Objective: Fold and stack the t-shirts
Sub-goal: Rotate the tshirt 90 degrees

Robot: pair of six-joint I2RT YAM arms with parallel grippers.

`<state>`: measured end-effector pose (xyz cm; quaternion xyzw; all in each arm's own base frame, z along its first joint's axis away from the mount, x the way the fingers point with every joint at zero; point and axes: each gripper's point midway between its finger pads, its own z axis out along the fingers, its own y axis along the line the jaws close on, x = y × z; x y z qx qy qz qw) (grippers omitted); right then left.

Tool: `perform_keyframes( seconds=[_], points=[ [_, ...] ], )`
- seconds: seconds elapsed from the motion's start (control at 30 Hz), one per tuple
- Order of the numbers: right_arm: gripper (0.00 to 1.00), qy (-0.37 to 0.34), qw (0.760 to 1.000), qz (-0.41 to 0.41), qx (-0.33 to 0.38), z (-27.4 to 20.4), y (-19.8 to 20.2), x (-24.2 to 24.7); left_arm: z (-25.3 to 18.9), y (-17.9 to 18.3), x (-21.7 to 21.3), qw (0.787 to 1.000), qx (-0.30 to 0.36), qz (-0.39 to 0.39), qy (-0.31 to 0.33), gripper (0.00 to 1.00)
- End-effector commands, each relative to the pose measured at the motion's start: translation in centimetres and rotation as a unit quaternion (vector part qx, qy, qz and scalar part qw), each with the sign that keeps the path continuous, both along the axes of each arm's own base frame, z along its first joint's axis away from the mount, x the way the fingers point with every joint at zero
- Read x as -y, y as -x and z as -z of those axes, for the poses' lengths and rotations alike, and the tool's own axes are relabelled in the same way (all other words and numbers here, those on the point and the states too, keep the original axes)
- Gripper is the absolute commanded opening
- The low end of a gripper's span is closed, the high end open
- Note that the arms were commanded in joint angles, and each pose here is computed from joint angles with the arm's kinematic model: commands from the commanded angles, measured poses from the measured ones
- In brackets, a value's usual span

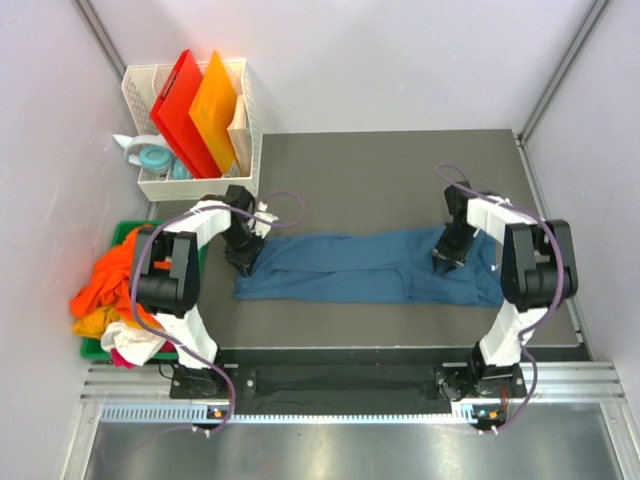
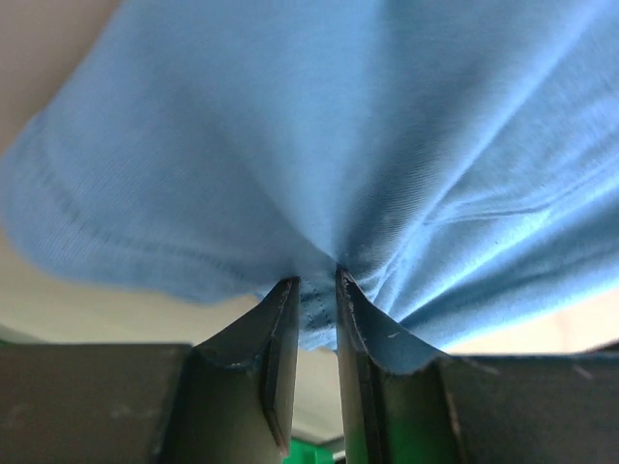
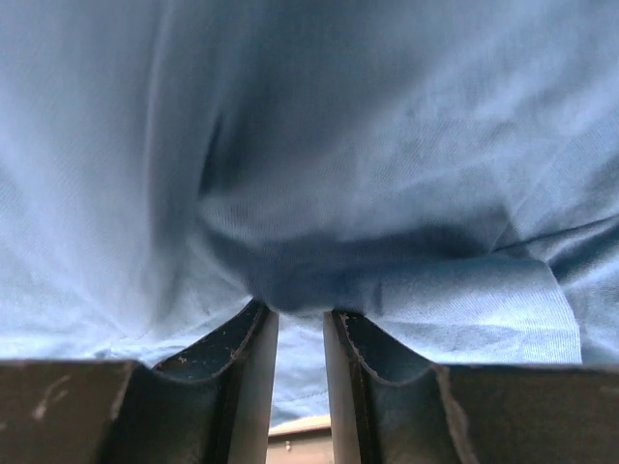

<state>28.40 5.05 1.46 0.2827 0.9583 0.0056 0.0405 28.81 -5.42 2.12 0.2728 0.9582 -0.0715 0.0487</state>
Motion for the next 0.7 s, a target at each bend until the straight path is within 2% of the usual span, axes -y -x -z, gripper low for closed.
perform_keyframes(
  seconds=[0.0,0.23,0.33,0.47,0.57,0.67],
  points=[
    [0.25,0.084,0.993,0.002,0.088,2.8,-9.1,4.9,0.1,4.9,1.2,0.995,-0.084,0.046,0.011,0.26],
    [0.26,0.090,0.991,-0.014,0.102,2.2,-15.1,5.0,-0.3,7.2,2.9,0.990,-0.111,0.089,0.010,0.25],
    [0.27,0.087,0.987,-0.013,0.135,0.6,-19.2,5.1,-0.7,8.1,3.5,0.988,-0.118,0.103,0.010,0.25],
    [0.27,0.078,0.982,-0.011,0.171,-1.3,-22.4,5.1,-1.0,9.1,3.8,0.985,-0.128,0.116,0.009,0.25],
    [0.28,0.072,0.979,-0.026,0.187,-2.7,-23.4,4.9,-1.5,8.7,3.8,0.987,-0.112,0.115,0.006,0.24],
    [0.30,0.069,0.971,-0.041,0.226,-5.8,-23.0,4.6,-2.7,7.0,4.2,0.991,-0.060,0.117,0.012,0.25]
  ],
)
